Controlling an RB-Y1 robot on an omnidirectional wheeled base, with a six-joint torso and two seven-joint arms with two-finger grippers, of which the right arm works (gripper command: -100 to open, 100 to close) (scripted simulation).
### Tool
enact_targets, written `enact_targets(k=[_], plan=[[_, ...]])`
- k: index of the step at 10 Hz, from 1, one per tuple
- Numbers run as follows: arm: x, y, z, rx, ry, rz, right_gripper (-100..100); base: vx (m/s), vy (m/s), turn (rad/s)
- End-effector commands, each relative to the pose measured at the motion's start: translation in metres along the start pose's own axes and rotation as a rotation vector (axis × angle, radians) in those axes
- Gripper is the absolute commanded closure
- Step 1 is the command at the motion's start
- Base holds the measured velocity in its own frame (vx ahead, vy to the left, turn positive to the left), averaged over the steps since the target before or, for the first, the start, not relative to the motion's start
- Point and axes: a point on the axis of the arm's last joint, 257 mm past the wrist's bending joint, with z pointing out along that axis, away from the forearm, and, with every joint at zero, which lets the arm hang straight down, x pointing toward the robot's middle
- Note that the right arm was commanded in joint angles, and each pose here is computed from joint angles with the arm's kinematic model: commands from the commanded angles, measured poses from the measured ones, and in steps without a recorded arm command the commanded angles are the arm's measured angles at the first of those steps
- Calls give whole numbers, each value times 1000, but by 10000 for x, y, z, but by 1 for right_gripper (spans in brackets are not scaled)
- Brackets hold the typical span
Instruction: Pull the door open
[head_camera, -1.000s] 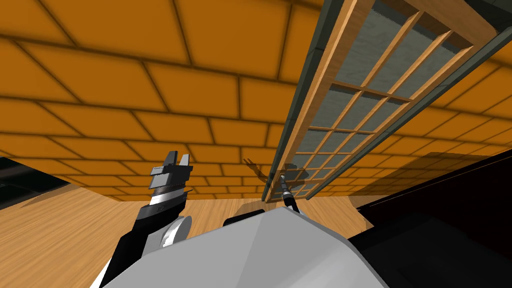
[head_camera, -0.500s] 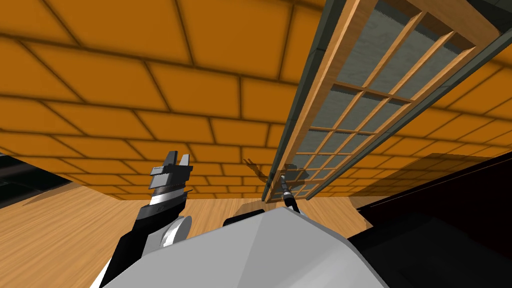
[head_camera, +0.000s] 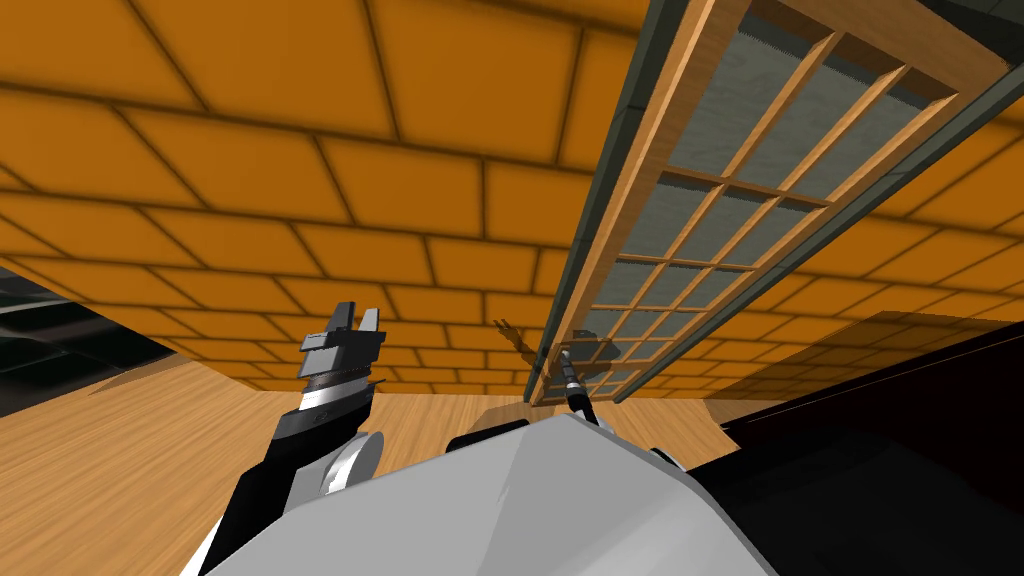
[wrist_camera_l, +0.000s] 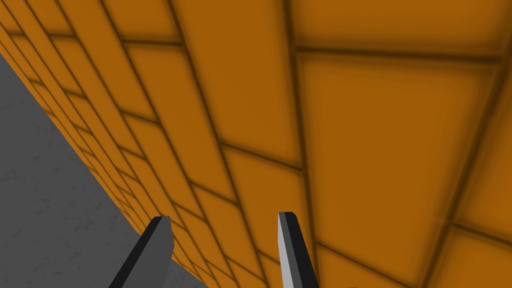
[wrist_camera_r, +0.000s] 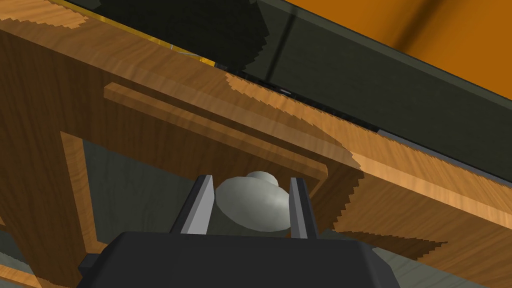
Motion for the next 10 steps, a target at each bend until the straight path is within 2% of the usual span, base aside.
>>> enact_targets(k=[1,2,3,4,5,10], plan=[[-282,-153,-95,47,-38,-22,100,8,1,1],[-289,-105,-105,34,-38,-19,100,15,4,8],[-280,-38,-69,17,-38,-14,100,3,-1,-29],[-280,-38,-69,17,-38,-14,100,-6,7,-7],[-273,-28,-58,14,-39,31,100,-23,-15,76],[-273,-28,-58,14,-39,31,100,-15,-3,12]])
